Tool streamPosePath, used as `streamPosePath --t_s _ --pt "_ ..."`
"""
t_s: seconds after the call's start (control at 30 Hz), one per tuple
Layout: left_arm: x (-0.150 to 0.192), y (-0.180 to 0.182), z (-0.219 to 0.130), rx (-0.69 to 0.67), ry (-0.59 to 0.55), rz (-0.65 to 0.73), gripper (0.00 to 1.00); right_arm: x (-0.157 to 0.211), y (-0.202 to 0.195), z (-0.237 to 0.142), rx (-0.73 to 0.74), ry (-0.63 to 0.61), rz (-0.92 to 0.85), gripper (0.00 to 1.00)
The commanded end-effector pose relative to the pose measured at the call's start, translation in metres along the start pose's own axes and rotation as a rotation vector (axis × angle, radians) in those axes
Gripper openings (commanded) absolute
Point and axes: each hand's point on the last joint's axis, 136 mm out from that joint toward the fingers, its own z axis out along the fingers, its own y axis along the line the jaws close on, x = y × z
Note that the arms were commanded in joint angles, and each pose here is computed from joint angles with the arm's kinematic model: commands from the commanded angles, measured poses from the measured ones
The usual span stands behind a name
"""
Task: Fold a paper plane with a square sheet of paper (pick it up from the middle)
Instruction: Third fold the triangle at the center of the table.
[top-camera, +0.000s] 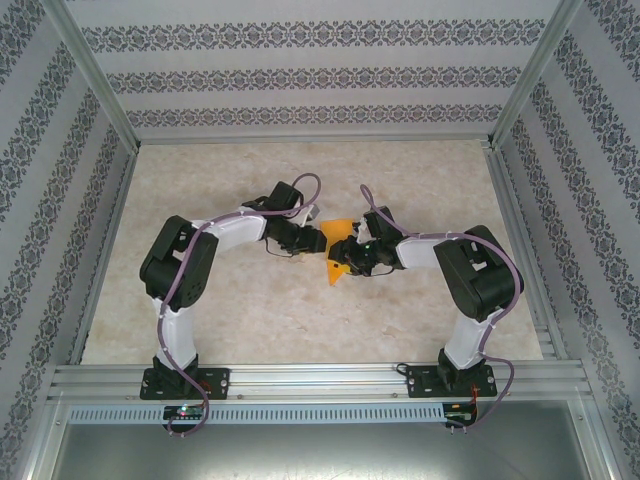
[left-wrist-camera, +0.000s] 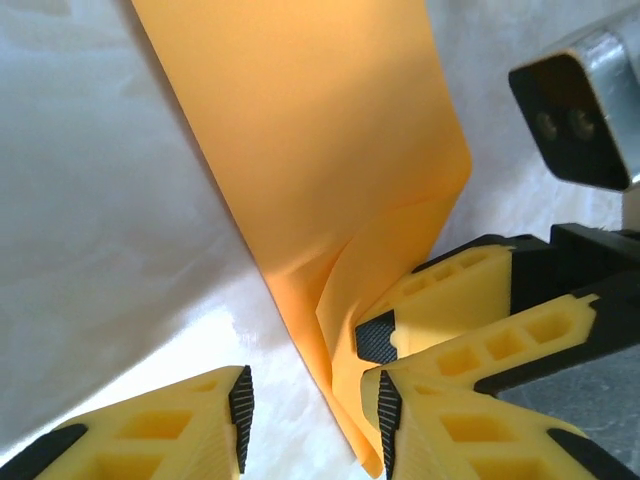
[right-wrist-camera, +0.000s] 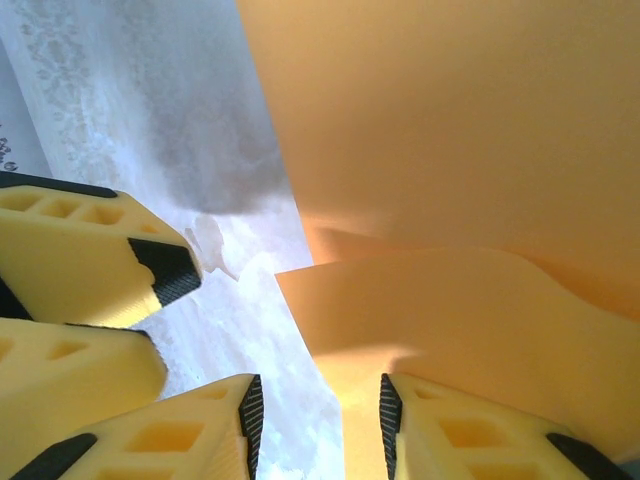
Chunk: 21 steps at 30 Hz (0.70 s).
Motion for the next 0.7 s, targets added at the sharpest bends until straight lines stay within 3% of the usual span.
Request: streamPosePath --t_s 0.0,0.33,0.67 --pt "-0.014 -0.005 -0.011 0.037 -0.062 -0.011 0.42 0.003 -0.025 0.001 0.079 -0.013 0.031 0.35" --pt "-0.012 -0.014 0.004 0.108 0.004 -0.011 0.32 0.005 -0.029 0.0 0.094 -0.01 0.023 0.19" --pt "-0.008 -0.011 0.025 0.092 0.065 0.001 0.26 0.006 -0.029 0.0 0.099 -0.006 0.02 0.13"
